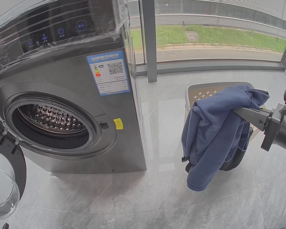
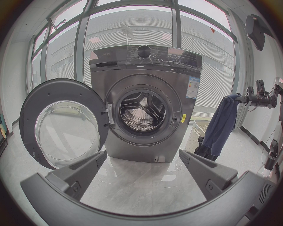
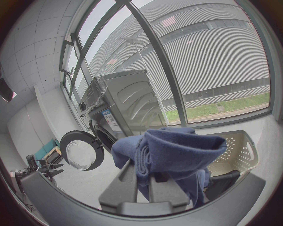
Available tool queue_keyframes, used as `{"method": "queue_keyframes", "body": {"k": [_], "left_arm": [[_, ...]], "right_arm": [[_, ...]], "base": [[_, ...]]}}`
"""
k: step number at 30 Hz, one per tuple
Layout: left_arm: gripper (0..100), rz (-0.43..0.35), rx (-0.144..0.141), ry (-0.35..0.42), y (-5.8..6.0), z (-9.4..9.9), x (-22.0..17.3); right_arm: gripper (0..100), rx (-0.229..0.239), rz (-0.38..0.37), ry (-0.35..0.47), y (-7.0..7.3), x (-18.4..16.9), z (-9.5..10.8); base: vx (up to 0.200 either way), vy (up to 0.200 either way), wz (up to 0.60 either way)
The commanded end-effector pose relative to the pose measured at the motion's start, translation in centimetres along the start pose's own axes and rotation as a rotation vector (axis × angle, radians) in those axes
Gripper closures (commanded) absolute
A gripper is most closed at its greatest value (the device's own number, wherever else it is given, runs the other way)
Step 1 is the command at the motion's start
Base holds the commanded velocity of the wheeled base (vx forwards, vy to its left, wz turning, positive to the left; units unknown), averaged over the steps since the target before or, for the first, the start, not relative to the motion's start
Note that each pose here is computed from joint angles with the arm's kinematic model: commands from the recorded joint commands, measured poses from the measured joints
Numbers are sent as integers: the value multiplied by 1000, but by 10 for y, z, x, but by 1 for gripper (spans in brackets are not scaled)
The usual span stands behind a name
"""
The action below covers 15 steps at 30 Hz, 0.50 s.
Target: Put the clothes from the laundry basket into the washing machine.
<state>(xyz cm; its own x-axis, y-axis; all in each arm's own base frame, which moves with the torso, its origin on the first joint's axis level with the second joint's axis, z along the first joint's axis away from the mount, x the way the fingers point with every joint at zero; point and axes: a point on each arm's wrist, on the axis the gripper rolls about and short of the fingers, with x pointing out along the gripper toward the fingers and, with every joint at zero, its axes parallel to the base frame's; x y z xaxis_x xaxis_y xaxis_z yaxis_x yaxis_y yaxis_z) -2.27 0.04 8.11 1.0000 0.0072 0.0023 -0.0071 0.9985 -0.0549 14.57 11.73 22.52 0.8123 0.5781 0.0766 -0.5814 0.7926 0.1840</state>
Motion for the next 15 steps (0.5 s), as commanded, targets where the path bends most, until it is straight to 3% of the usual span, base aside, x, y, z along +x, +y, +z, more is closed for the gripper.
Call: {"method": "queue_keyframes", "body": {"k": [1,9,15], "left_arm": [[0,0,0,1,0,-5,0],[0,0,0,1,0,-5,0],[0,2,0,1,0,-5,0]], "right_arm": [[100,-1,0,-1,0,1,0],[100,-2,1,0,0,0,0],[100,-3,-1,0,0,1,0]], "base": [[0,0,0],[0,0,0],[-200,0,0]]}}
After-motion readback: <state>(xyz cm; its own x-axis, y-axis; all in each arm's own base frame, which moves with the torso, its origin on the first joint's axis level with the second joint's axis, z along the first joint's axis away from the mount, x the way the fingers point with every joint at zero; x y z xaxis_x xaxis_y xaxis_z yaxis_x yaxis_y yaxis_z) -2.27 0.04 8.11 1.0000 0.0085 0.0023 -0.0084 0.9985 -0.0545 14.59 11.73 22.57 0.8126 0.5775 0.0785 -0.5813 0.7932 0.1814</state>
